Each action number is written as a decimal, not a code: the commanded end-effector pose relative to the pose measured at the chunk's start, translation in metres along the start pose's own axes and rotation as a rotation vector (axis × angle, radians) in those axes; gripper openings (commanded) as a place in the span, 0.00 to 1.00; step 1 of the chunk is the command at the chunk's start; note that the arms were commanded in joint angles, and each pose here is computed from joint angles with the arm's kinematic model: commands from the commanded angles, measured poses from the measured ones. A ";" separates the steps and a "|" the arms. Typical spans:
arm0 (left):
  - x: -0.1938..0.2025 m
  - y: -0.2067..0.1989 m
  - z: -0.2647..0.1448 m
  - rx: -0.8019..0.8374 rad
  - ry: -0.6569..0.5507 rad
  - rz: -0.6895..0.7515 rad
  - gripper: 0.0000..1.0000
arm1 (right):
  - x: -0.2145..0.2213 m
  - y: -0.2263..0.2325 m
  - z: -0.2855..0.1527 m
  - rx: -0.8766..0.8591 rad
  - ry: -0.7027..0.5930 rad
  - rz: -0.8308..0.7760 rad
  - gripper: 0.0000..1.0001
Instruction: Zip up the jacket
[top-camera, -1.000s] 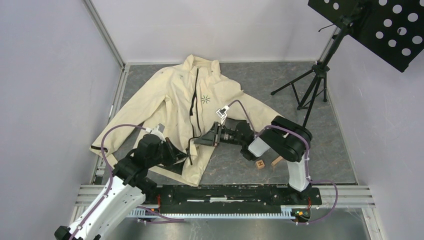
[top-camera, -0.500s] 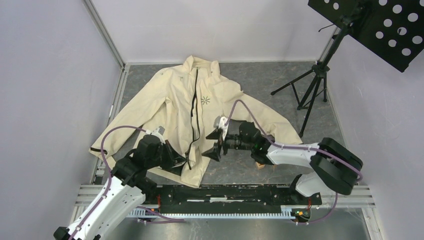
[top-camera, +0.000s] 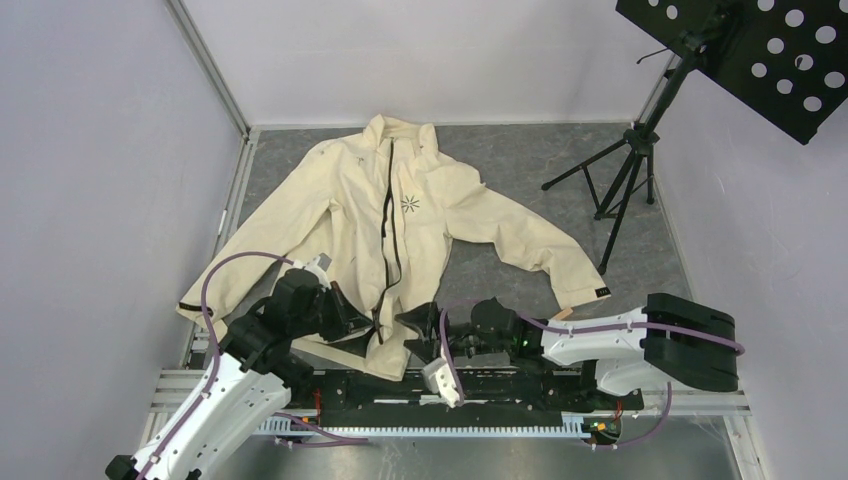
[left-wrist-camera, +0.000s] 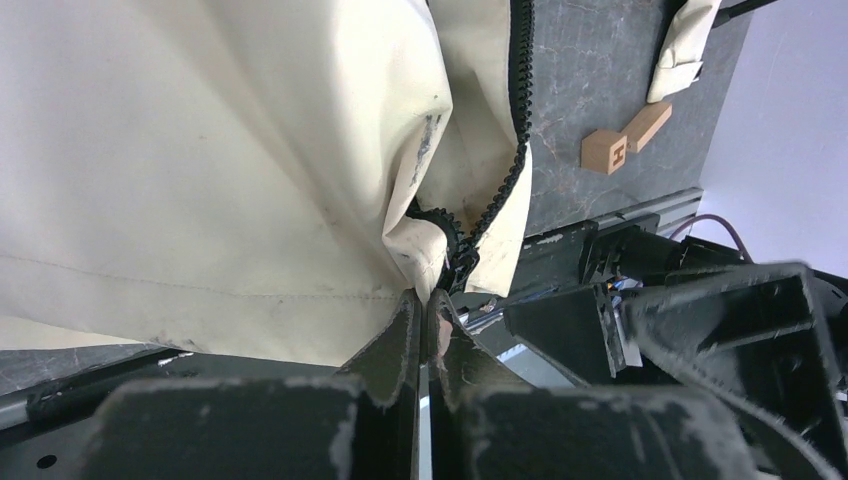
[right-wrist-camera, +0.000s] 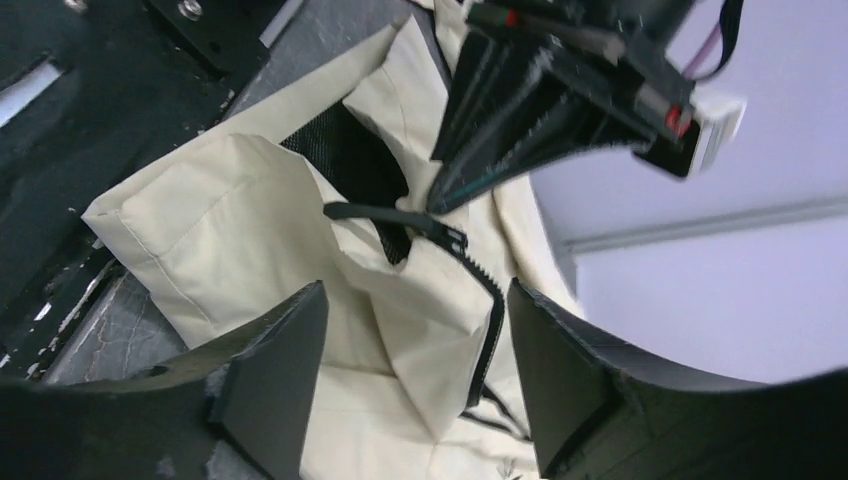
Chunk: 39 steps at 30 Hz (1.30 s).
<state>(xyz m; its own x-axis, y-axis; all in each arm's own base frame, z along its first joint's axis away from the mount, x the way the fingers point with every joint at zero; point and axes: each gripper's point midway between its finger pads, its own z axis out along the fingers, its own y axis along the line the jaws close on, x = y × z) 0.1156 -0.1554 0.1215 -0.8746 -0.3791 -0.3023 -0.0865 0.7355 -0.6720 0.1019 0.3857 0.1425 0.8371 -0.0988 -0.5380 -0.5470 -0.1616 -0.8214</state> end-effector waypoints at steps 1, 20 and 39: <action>0.003 -0.014 -0.010 0.047 0.029 0.034 0.02 | -0.027 -0.010 0.014 -0.046 -0.091 -0.278 0.66; 0.006 -0.011 -0.011 0.043 0.044 0.050 0.02 | -0.014 -0.012 0.050 -0.055 0.002 -0.519 0.45; 0.008 -0.014 -0.012 0.052 0.054 0.048 0.02 | -0.007 -0.006 0.063 -0.076 0.054 -0.605 0.43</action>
<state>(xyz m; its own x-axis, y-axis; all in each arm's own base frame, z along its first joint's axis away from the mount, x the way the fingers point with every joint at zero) 0.1113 -0.1544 0.1183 -0.8861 -0.3631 -0.2881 -0.0906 0.7452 -0.6606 0.0965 0.4371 0.1175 0.9998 -0.0139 -0.0174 -0.0210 -0.3349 -0.9420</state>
